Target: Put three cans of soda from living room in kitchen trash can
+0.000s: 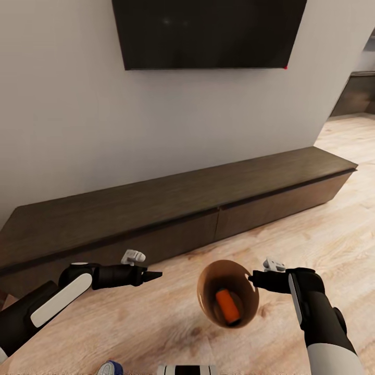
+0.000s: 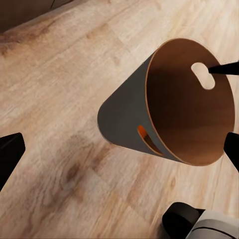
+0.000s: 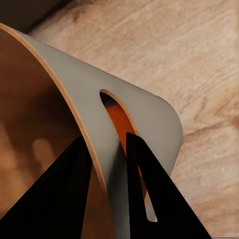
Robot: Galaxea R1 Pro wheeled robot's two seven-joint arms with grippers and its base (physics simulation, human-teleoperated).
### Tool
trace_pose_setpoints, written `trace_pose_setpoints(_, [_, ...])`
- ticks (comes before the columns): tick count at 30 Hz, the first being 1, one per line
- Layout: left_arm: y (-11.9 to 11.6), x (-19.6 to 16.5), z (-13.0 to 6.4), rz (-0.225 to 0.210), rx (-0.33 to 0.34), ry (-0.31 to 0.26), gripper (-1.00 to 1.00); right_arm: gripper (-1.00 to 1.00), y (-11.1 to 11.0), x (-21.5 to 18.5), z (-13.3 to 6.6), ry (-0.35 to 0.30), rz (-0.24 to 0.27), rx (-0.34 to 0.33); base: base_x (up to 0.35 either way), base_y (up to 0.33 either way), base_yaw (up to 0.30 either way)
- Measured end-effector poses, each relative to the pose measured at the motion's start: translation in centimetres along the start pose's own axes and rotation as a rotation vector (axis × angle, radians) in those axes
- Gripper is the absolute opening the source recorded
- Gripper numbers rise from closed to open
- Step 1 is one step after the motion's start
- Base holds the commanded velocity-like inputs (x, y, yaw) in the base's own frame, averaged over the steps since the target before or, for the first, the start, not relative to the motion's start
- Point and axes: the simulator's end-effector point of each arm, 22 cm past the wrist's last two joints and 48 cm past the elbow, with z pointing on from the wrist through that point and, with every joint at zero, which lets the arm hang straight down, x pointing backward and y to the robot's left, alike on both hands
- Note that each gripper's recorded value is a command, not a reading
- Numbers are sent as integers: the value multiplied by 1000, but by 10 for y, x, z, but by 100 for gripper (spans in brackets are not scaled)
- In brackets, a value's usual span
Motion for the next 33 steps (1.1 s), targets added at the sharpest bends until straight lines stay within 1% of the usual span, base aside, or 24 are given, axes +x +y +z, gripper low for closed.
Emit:
trace_pose_setpoints(3, [2, 2, 1, -4, -1, 3, 100, -100, -2, 8, 6, 22, 9, -1, 0, 0, 0])
trace_pose_setpoints(7, [4, 4, 3, -9, -2, 8, 100, -100, -3, 12, 9, 32, 10, 2, 0, 0, 0])
trace_pose_setpoints(20, [9, 11, 9, -24, 0, 21, 100, -100, -7, 19, 17, 51, 19, 2, 0, 0, 0])
trace_pose_setpoints(27, [10, 11, 9, -26, 0, 22, 100, -100, -7, 20, 18, 55, 13, 5, 0, 0, 1])
trace_pose_setpoints(33, [11, 12, 10, -28, 0, 24, 100, -100, -9, 21, 19, 57, 12, 10, 0, 0, 161])
